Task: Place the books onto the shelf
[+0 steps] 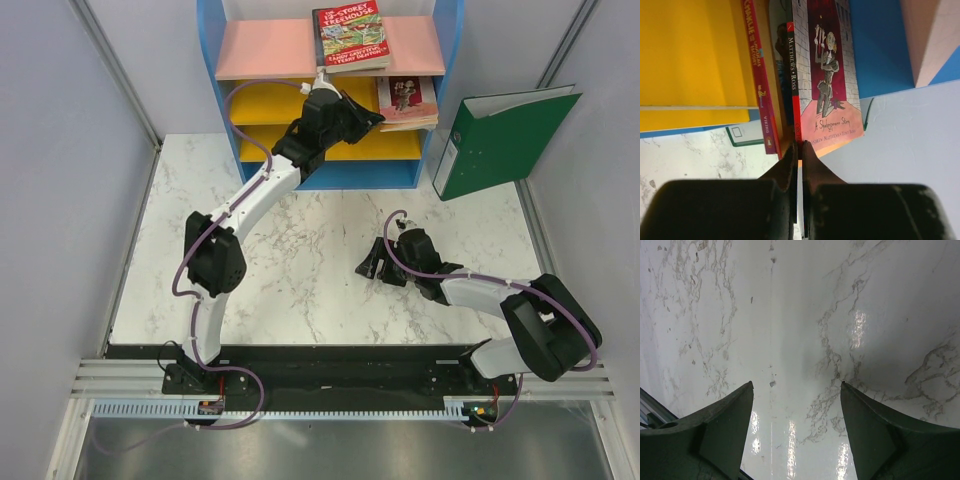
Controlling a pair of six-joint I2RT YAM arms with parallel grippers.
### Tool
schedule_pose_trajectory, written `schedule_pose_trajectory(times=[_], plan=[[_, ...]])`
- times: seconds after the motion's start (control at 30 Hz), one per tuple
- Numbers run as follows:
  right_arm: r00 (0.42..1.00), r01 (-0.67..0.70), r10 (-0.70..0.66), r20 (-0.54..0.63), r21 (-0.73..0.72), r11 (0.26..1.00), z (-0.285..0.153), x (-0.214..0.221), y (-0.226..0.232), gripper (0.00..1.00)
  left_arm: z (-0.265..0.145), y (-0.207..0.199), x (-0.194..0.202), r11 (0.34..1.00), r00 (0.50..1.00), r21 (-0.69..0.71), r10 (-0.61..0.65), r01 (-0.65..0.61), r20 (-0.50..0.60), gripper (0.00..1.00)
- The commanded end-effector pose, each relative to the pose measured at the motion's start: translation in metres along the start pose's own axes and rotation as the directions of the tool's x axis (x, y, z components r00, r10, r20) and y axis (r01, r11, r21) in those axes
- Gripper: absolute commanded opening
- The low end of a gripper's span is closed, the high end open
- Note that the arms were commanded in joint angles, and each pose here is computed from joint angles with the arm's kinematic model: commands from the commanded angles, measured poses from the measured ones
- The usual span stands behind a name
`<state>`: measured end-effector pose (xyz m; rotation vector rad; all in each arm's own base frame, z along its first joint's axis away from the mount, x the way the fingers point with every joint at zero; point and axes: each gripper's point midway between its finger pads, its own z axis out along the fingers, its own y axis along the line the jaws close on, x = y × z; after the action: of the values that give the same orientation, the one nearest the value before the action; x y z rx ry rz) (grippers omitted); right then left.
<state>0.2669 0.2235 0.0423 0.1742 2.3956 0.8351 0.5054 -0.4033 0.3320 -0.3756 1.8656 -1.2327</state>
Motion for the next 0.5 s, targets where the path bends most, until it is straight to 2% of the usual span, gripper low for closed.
schedule_pose_trajectory(times=[0.0,0.17,0.3,0.47], plan=[[1.0,0.0,0.0,0.02,-0.028,1.0,0.0015,-0.0074,0.0075,0.78,0.002,-0.0335,-0.0048,0.991,0.999,0.136,-0.008,0.012,-0.031,0.03],[1.0,0.0,0.0,0.017,-0.028,1.0,0.002,-0.0072,0.0075,0.77,0.0009,-0.0354,-0.0027,0.989,0.999,0.143,-0.015,0.021,-0.045,0.1],[1.0,-0.002,0.002,0.015,-0.026,1.0,0.0024,-0.0066,0.0069,0.78,-0.0021,-0.0353,-0.0019,0.99,0.999,0.142,-0.01,0.017,-0.049,0.28],[1.0,-0.001,0.002,0.017,-0.028,1.0,0.002,-0.0072,0.0076,0.78,-0.0057,-0.0323,-0.0011,0.992,0.999,0.126,-0.01,0.016,-0.051,0.4]])
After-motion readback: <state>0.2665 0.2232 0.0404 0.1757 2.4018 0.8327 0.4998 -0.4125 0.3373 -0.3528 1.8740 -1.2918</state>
